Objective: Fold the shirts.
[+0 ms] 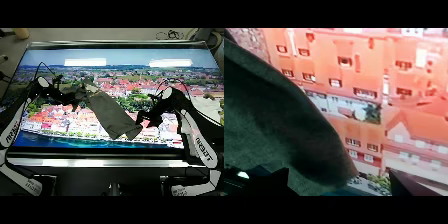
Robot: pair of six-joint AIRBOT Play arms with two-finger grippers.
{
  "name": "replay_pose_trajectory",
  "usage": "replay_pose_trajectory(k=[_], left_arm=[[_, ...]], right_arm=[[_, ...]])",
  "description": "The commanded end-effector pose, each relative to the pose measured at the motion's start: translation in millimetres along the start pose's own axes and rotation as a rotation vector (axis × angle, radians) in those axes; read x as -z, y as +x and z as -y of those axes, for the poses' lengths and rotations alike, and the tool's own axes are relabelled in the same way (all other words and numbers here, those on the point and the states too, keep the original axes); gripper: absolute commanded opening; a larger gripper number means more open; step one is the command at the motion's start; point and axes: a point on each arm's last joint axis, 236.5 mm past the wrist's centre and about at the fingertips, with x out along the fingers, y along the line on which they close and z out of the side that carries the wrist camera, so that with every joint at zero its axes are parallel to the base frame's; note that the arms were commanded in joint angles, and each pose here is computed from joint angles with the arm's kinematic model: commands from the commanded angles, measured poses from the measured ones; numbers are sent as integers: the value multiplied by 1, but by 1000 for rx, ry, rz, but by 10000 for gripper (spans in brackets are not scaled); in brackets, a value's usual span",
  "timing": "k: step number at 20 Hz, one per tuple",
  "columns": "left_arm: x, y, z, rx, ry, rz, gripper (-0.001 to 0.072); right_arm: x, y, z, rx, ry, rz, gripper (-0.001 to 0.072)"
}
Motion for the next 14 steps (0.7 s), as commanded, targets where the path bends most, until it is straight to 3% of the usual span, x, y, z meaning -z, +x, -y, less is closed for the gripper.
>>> replay_pose_trajectory(k=[1,2,3,6,8,10,12,14], left_arm=[[-10,-26,17,21,46,67,26],[-12,-37,22,24,64,90,26],[-16,-54,29,27,98,128,25],[-47,-171,66,-27,283,432,24],[-58,-312,106,-97,404,781,24],[-23,-489,146,-169,479,1214,24],[43,-612,163,-184,442,1540,24],[103,-669,172,-124,396,1704,24]], right_arm=[[-4,31,-16,5,-59,8,453],[-10,31,-20,5,-69,35,89],[-14,24,-27,-8,-78,55,19],[-34,-64,-44,99,-269,251,17],[-46,-182,-58,259,-387,553,16],[-22,-330,-79,374,-406,969,17],[41,-441,-101,327,-355,1335,17],[105,-484,-110,225,-316,1496,17]])
